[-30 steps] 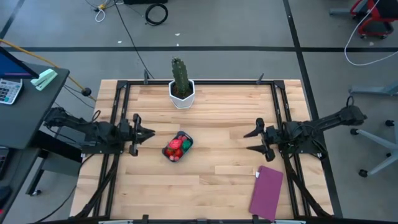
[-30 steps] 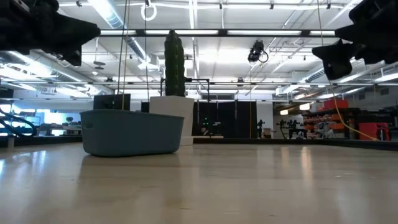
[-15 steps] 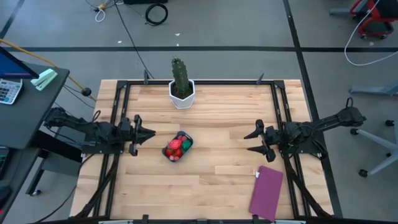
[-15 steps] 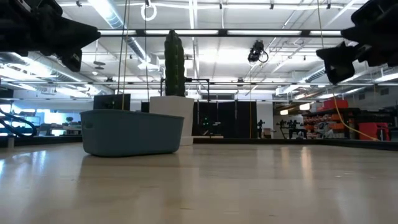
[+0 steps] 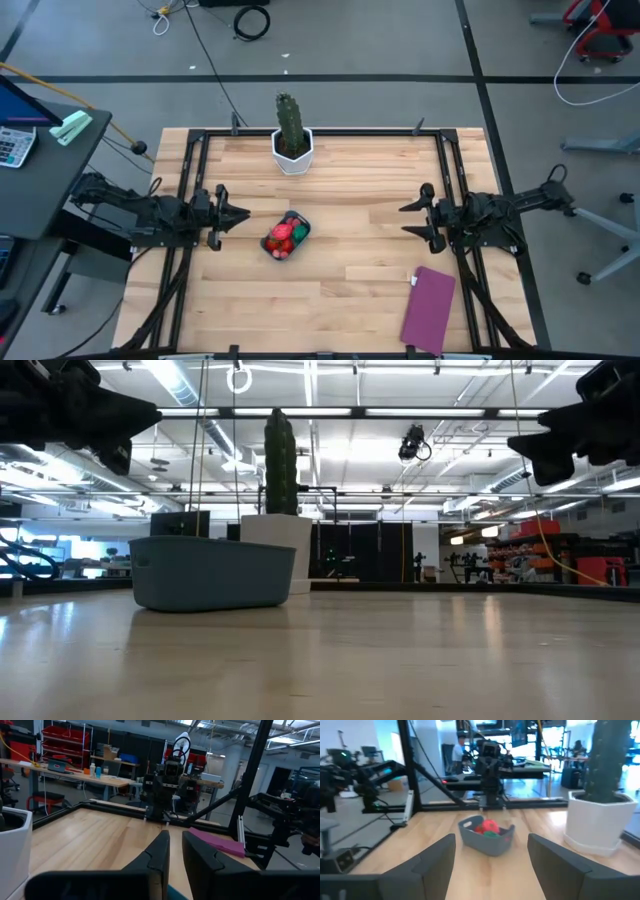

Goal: Pick and placing Produce into tupperware
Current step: Return to Home Position

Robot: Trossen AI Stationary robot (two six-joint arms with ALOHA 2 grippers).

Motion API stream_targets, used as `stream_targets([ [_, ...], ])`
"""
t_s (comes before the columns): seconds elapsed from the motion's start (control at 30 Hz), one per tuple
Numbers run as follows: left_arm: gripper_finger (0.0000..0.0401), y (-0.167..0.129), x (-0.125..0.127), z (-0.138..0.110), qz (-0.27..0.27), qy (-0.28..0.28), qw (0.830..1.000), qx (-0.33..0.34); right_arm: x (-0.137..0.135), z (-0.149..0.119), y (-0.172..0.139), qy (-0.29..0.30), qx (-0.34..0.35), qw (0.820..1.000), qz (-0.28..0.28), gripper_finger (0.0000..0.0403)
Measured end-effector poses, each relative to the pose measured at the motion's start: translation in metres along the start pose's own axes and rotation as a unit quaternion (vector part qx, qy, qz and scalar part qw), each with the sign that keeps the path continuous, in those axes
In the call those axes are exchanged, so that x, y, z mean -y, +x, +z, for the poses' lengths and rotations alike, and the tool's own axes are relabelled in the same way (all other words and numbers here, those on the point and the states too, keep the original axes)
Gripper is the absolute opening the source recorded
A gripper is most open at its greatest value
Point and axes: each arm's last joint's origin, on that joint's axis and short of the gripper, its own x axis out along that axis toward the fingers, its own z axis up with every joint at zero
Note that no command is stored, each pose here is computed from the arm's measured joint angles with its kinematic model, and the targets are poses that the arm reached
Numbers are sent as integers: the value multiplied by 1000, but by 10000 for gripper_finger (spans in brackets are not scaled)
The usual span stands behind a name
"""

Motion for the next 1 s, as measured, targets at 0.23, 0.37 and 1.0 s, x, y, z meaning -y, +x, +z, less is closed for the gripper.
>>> stream_targets([
  [0.23, 55, 0, 0, 0, 0, 0, 1000, 0, 1, -4, -2, -6, -1, 1000, -11, 258],
  [0.37, 60, 0, 0, 0, 0, 0, 1000, 0, 1, -5, -1, -25, -5, 1000, -11, 258],
  [1.0, 60, 0, 0, 0, 0, 0, 1000, 0, 1, -8, 1, -49, -26, 998, -11, 258],
])
